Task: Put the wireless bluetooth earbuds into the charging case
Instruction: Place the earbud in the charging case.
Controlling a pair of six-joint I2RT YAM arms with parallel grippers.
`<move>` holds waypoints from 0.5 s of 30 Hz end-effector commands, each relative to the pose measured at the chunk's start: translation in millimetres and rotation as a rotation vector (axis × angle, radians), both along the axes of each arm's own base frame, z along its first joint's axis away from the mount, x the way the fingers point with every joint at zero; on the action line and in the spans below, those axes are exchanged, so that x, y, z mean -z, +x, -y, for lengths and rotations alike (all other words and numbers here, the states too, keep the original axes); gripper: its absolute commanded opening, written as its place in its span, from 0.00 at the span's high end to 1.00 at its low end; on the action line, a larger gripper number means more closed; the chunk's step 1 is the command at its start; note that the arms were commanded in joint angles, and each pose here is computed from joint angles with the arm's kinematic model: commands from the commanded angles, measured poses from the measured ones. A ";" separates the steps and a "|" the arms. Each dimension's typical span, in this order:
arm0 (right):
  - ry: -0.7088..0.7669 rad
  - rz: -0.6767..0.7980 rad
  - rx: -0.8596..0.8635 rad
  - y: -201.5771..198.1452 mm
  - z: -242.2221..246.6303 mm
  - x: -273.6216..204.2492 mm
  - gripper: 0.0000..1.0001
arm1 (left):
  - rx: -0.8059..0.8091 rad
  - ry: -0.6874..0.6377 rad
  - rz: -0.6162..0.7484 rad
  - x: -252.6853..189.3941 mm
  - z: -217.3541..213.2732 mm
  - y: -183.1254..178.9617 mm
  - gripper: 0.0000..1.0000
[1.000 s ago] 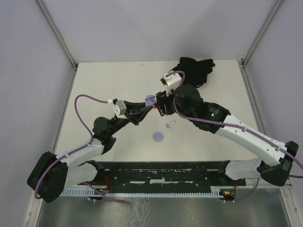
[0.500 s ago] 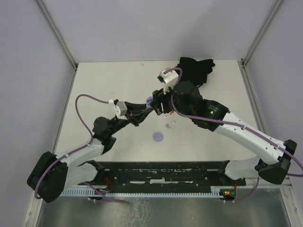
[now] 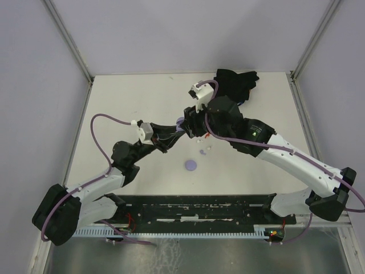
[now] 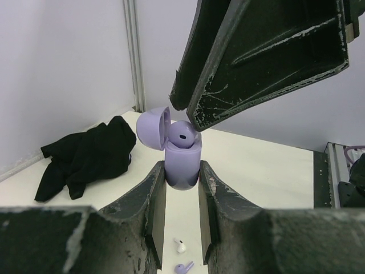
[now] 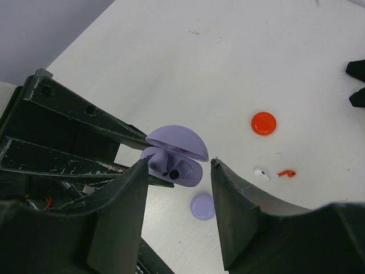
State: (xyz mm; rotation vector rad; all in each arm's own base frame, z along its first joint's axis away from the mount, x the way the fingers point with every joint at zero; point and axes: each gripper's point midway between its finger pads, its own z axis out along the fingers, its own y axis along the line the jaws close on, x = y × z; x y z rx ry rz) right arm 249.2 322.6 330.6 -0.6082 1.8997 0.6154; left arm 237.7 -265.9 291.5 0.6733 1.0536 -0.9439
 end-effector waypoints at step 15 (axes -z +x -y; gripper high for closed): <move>0.055 -0.071 -0.100 -11.1 -25.5 -6.5 0.70 | 0.017 -0.013 0.075 -16.9 -2.0 -8.4 0.97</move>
